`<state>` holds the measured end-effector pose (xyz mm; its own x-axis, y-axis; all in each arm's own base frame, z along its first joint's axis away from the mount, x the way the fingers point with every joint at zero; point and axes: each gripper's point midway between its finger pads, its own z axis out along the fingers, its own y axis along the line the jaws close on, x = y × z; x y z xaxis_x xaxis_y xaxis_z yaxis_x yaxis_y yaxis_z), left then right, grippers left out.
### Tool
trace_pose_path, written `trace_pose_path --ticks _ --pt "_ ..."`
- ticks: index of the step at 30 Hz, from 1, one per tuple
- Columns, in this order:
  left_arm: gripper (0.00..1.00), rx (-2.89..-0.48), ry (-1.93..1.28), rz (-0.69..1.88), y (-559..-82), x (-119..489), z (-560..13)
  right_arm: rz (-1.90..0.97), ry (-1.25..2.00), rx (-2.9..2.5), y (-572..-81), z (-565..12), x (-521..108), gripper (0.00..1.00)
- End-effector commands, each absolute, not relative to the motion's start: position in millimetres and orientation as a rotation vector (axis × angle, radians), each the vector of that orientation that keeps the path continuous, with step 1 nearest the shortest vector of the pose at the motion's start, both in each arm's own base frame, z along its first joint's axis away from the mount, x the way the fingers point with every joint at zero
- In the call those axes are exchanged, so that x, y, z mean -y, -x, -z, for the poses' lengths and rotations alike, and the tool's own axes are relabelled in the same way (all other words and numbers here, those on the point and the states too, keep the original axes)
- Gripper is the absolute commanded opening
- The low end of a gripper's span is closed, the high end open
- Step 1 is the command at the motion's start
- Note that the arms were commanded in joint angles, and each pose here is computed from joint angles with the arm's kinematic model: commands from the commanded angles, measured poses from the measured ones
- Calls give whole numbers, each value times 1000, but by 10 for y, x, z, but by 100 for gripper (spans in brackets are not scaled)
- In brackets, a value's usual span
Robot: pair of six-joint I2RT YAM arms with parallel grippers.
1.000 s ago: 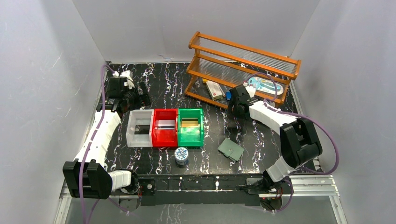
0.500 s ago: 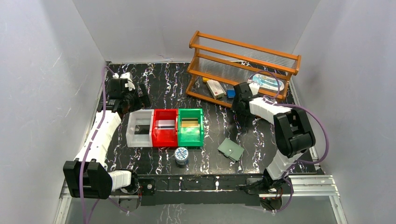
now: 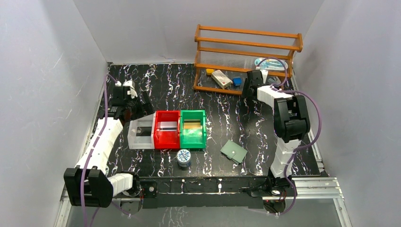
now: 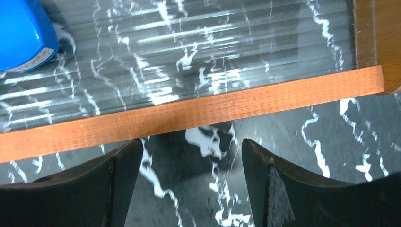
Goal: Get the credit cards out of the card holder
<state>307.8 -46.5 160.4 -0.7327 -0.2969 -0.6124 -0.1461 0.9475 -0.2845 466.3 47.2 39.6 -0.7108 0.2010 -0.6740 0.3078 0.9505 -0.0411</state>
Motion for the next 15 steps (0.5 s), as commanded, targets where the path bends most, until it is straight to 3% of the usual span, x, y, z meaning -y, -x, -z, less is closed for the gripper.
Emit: trace_pose_path --ticks 1,15 --pt "98 -2403 342 274 -2835 416 -1599 290 -341 -2399 -4800 -327 -218 86" --pt "98 -2393 512 6 -2629 17 -1548 385 -562 -2365 -4950 -382 393 87"
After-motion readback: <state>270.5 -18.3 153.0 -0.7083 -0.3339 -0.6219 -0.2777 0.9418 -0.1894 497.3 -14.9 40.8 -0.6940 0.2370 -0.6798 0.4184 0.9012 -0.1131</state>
